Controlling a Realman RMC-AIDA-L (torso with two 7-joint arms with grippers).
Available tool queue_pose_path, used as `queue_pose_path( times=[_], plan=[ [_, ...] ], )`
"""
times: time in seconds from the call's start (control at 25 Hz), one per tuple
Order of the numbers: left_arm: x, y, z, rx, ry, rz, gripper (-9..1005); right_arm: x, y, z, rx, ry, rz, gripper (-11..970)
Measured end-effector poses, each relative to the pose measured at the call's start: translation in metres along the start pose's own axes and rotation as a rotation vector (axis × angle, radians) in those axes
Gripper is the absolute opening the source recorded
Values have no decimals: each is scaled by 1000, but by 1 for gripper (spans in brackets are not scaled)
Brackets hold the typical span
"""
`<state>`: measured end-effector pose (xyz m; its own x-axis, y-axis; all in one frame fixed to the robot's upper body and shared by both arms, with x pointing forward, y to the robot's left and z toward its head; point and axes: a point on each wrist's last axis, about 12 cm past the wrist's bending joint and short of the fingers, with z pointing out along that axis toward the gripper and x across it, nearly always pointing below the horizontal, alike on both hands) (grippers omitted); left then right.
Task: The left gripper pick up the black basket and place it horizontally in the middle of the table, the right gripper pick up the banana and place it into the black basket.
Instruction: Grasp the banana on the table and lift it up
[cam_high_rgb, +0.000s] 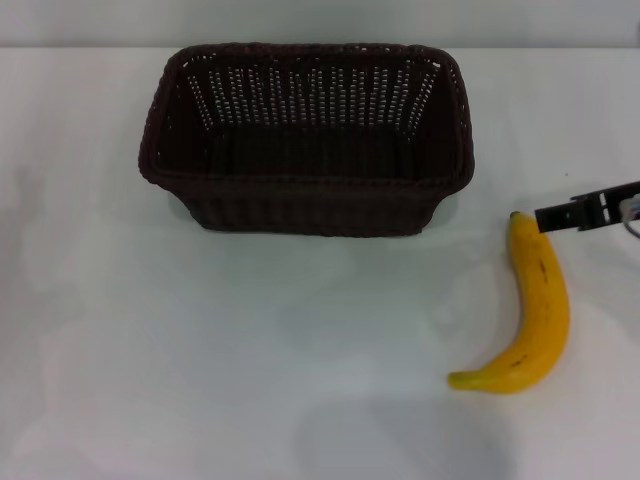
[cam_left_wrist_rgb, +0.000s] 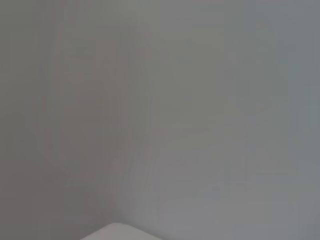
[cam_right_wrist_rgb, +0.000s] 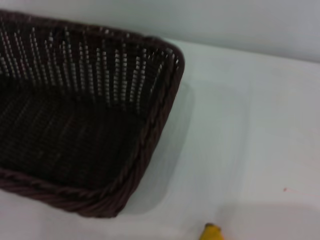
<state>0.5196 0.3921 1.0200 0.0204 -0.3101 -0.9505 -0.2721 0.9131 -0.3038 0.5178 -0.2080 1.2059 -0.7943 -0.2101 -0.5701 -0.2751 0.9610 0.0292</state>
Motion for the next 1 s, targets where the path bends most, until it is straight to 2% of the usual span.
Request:
queue_pose_path(
  times=[0.2, 0.56, 1.0],
  plan=[
    [2, -3, 2, 4, 6, 2, 813, 4, 14, 11, 4, 39, -16, 845],
    [2, -4, 4, -1, 21, 2, 812, 15, 9, 44, 16, 111, 1, 834],
    [3, -4, 4, -5, 26, 2, 811, 17, 8, 64, 4, 148, 12, 820]
  ],
)
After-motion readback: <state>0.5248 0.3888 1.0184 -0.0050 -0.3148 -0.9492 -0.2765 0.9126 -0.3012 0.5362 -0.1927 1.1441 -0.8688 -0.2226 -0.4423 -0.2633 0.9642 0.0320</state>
